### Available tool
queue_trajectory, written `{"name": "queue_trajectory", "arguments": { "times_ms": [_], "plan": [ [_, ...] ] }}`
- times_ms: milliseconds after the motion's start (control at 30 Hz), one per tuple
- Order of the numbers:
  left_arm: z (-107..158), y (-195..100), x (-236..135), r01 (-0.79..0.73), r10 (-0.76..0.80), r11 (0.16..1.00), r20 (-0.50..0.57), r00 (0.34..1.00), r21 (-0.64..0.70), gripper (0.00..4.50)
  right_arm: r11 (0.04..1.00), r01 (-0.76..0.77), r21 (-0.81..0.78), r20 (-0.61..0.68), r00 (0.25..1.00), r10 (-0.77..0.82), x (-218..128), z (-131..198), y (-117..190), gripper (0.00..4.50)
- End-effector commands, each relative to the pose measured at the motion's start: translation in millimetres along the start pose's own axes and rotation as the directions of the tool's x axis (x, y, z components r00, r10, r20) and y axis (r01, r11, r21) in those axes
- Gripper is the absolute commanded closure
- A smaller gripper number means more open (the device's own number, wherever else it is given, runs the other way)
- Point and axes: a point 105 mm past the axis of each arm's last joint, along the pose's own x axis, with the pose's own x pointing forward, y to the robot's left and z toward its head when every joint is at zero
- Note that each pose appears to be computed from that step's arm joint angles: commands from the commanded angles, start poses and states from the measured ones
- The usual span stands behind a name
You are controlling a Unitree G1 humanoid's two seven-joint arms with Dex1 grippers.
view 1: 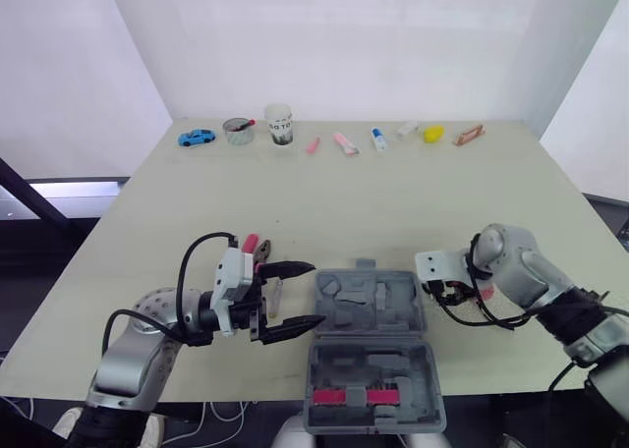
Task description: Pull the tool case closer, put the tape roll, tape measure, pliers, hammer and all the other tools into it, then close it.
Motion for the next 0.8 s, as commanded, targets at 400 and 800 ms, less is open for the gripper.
{"name": "queue_trajectory", "arguments": {
  "times_ms": [400,800],
  "plan": [
    [7.5,-0.2,1.3,-0.011,0.010,0.999,0.022,1.000,0.041,0.00,0.999,0.035,0.026,-0.008,0.999,-0.035,-23.1,-13.6,-8.8,4.45],
    [9.3,0.8,5.9,-0.014,0.012,0.999,0.052,0.999,0.041,0.00,0.999,0.010,-0.041,-0.010,1.000,-0.010,-54.0,3.3,2.6,4.45]
  ]
}}
